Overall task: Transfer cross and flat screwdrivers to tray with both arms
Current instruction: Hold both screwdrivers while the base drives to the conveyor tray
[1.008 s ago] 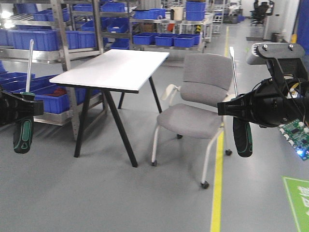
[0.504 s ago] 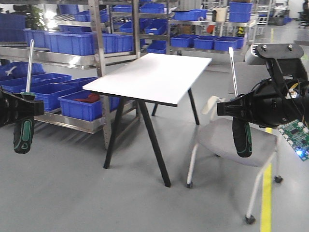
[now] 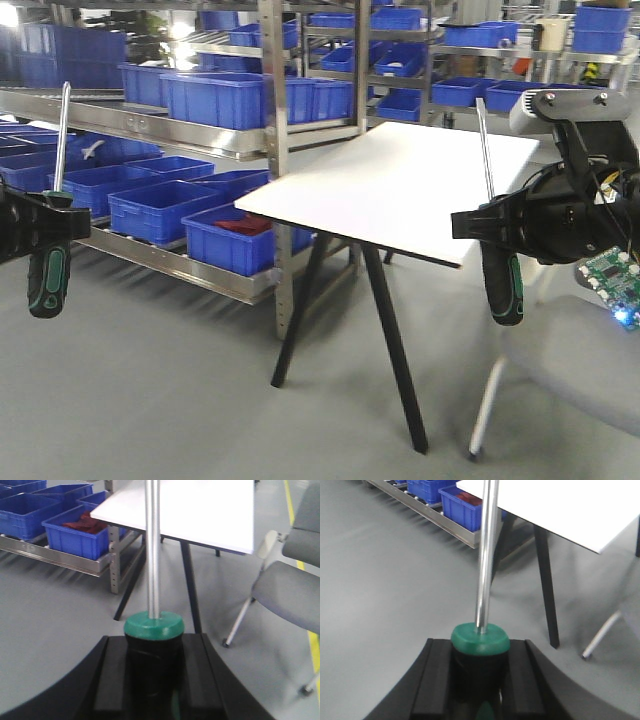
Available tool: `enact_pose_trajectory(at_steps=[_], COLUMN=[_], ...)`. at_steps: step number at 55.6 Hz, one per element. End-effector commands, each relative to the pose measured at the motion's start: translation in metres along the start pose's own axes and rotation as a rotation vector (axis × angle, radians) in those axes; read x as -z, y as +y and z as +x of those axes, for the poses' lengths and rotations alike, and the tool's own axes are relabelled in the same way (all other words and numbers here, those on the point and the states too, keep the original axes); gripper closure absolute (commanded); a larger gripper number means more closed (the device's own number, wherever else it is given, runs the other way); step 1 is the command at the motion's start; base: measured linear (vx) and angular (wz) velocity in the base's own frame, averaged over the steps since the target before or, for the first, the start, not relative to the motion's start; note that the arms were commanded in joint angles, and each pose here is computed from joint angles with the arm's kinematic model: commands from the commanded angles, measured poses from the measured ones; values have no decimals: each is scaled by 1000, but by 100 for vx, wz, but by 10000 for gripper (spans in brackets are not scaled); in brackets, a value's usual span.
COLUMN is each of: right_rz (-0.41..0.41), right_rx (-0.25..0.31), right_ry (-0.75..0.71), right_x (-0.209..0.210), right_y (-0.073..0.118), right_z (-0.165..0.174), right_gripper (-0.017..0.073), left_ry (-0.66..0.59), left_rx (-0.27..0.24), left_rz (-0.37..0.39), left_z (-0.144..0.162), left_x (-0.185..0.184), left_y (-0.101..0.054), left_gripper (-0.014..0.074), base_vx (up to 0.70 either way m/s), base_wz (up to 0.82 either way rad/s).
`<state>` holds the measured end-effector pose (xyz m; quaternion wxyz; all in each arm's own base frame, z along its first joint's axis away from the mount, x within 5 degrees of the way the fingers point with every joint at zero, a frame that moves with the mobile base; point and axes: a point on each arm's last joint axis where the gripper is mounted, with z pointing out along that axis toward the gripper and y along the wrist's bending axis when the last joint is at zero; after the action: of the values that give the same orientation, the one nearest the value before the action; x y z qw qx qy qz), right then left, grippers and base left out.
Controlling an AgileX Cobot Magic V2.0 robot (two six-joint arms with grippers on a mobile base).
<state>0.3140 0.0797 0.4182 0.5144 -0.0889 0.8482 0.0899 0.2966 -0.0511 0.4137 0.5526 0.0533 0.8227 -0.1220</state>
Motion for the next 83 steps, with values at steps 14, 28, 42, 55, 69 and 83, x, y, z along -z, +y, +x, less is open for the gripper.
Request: enact_pose_trajectory(at_steps=[14,28,42,55,69,83], right_rz=[-4,-4,-4,-4,-4,-4], right_rx=[2,2,2,2,2,2], right_ry=[-170,-170,-170,-169,-168,-168], right_x=[22,22,22,22,22,22], right_y=[2,2,2,2,2,2], right_z=[-24,-24,-24,-24,-24,-24], right_gripper=[567,567,567,567,567,567], left_ry=[-153,-153,-153,-153,-153,-153], left_rx=[15,15,15,15,15,15], left_rz=[3,3,3,3,3,3], left_z=[-23,-23,-23,-23,-23,-23], left_x=[18,18,18,18,18,18], left_y=[-5,-5,-5,-5,-5,-5], left_gripper=[594,594,594,594,594,594], base_vx=[51,48,47,45,43,42], base_wz=[27,24,24,32,50,64])
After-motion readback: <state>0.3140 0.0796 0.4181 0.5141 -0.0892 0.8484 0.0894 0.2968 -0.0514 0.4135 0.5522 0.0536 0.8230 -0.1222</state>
